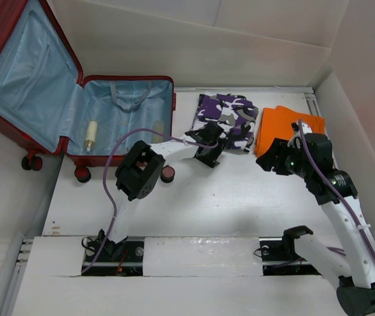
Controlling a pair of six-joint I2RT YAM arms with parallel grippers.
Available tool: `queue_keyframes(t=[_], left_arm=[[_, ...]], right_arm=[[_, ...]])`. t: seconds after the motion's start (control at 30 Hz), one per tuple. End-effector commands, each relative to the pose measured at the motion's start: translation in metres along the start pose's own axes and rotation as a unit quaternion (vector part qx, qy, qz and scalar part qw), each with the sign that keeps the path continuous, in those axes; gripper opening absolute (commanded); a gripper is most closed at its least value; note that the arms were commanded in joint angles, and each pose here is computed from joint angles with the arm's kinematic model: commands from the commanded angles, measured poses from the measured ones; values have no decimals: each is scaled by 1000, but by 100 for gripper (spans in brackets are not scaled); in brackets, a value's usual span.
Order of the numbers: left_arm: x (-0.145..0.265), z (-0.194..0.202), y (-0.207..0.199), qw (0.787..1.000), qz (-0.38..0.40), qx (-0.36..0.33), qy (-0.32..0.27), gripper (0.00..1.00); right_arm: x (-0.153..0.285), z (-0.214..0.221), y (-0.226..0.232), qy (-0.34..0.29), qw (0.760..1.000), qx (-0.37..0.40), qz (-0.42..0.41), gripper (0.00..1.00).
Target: Pack the luggage
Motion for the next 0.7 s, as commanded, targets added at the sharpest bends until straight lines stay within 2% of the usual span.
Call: queue_keyframes(t=[0.0, 0.33, 0.4, 0.57, 0.67], left_arm=[[1, -8, -13, 996, 29, 86, -26, 63], [-37, -34, -3, 977, -11, 187, -97, 63], [-44, -35, -1, 975, -31, 192, -106, 61], [-60, -37, -10, 970, -22, 213, -119, 61], [-66, -37, -12, 968, -19, 220, -118, 58]], right_arm=[[13, -4, 9, 0, 999, 17, -34, 61], [15, 10, 23, 27, 995, 43, -86, 61], [17, 11, 25, 26, 994, 52, -93, 61], [19, 19, 29, 37, 991, 65, -107, 61], [20, 22, 29, 39, 991, 67, -111, 61]])
Point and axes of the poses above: each gripper's point midway between its finger pads, its own x axis back along the fingers, its own y axis along the line the jaws close on, z = x × y, the point moved 9 cm from there along x, back along the fingers, and after that the axes turned 6 degrees about -x, right-handed, at the moved point
